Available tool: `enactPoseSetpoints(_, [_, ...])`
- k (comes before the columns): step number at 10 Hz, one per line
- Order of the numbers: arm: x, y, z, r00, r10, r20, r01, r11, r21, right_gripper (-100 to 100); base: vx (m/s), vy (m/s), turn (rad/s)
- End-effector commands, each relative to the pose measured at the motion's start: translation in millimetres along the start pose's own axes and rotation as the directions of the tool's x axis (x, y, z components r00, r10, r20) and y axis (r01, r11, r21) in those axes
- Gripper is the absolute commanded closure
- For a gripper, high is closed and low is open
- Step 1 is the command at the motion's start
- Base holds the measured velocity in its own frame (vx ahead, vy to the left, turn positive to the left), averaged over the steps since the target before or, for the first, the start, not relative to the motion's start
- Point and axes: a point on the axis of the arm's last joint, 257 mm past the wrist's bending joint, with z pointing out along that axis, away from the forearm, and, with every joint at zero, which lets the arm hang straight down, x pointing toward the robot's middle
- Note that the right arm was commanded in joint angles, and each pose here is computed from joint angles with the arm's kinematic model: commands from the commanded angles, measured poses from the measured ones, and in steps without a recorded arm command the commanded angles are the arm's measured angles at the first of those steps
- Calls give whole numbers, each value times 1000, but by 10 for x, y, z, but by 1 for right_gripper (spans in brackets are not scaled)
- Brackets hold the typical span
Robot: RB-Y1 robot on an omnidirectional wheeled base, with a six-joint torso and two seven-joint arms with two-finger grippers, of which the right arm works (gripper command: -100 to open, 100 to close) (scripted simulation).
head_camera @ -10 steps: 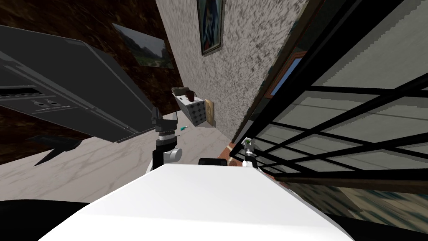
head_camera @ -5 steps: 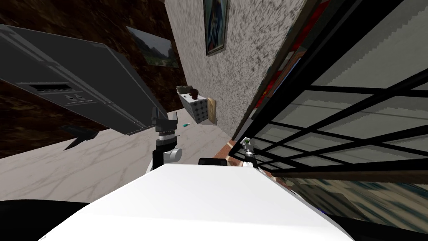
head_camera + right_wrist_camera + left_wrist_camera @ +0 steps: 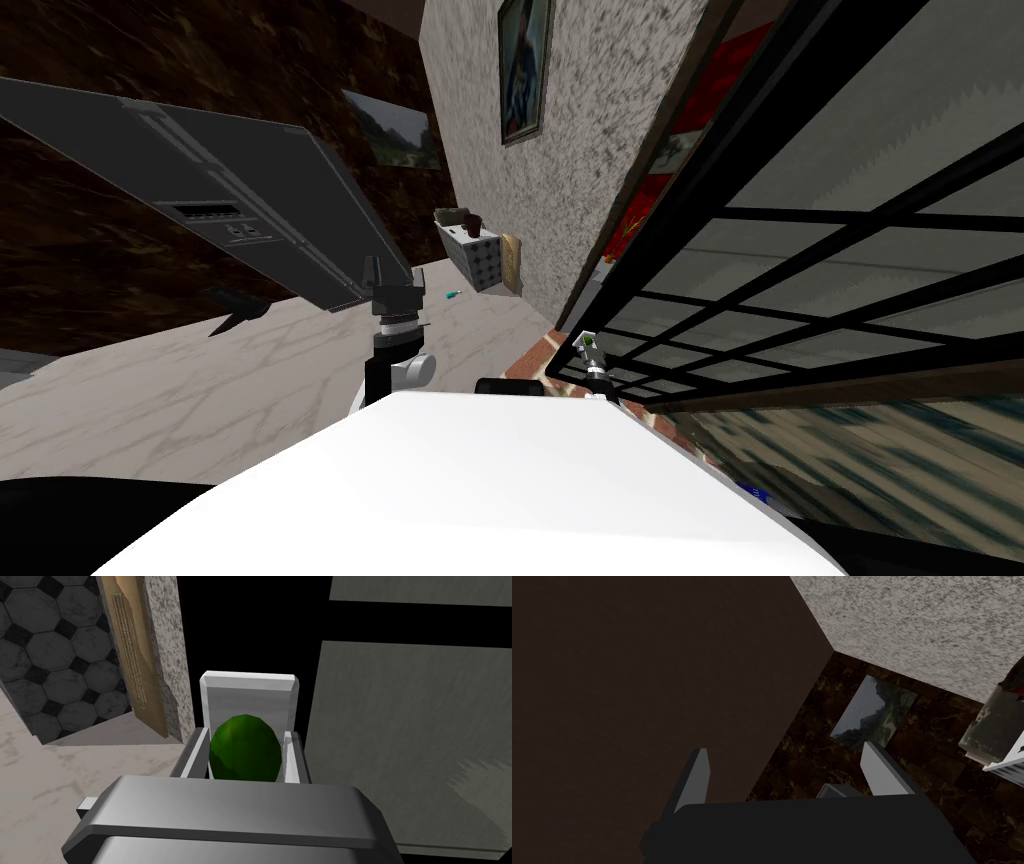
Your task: Pull the door open
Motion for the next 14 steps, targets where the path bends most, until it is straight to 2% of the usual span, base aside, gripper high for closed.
enactPoseSetpoints(1, [10,-7,-46,1000,-2,-4,2,1000,23,100,-162,6,88])
enactPoseSetpoints(7, [36,-49,-251,1000,-1,-10,2,993,121,100,-238,-33,100])
enactPoseSetpoints(8, [37,-55,-277,1000,0,-10,1,991,132,100,-211,-37,64])
enactPoseSetpoints(9, [20,-47,-252,1000,-3,-9,4,992,124,100,-91,-16,18])
enactPoseSetpoints(10, [5,-47,-327,1000,-2,-7,3,989,145,100,-119,-8,114])
enactPoseSetpoints(14, [19,-24,-445,1000,-2,-10,4,983,184,100,-194,-52,114])
